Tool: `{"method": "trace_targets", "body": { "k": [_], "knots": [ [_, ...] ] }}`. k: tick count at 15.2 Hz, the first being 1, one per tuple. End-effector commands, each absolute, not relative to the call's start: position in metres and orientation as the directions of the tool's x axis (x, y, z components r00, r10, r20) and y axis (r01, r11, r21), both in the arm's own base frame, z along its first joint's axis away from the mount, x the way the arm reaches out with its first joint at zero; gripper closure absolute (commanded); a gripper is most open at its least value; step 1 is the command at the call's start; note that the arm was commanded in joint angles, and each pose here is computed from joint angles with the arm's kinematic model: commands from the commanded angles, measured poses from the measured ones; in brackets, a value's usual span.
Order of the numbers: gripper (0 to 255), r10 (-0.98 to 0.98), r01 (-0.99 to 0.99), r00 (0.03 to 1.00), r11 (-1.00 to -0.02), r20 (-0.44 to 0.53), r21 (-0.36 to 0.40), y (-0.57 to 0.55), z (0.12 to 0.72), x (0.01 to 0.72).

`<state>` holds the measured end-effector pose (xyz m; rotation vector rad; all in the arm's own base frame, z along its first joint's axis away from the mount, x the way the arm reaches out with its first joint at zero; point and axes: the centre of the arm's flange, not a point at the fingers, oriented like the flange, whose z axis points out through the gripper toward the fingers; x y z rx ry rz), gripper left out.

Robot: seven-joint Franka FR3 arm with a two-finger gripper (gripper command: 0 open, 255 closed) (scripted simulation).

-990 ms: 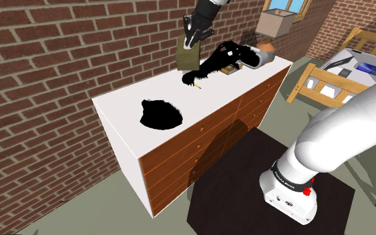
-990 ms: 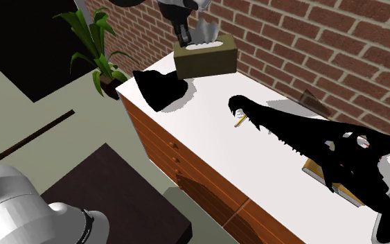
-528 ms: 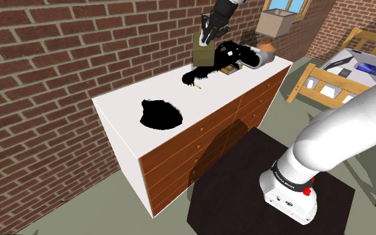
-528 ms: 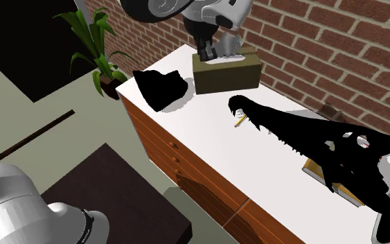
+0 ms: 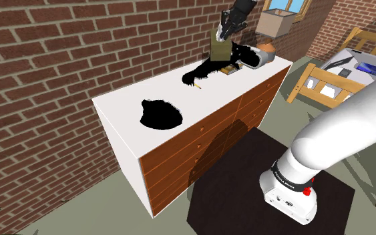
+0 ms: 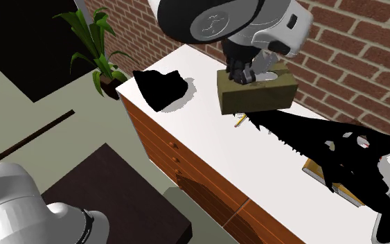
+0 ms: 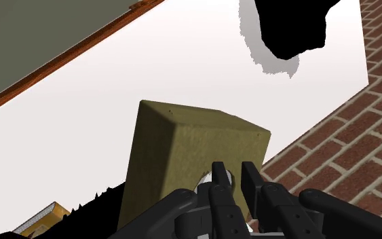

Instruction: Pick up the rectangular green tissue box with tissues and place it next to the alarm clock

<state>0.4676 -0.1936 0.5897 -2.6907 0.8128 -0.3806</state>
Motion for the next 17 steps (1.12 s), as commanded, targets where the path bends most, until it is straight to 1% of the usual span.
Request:
{"method": "trace_targets", "body": {
  "k": [1,17],
  "knots": [
    [255,-0.57,-0.489,0.805,-0.794,0.163,-0.36,-0.22,0.589,0.463],
    [255,-0.57,-0.489,0.805,-0.794,0.163,-0.36,-0.428,0.59,0.429]
  ]
}}
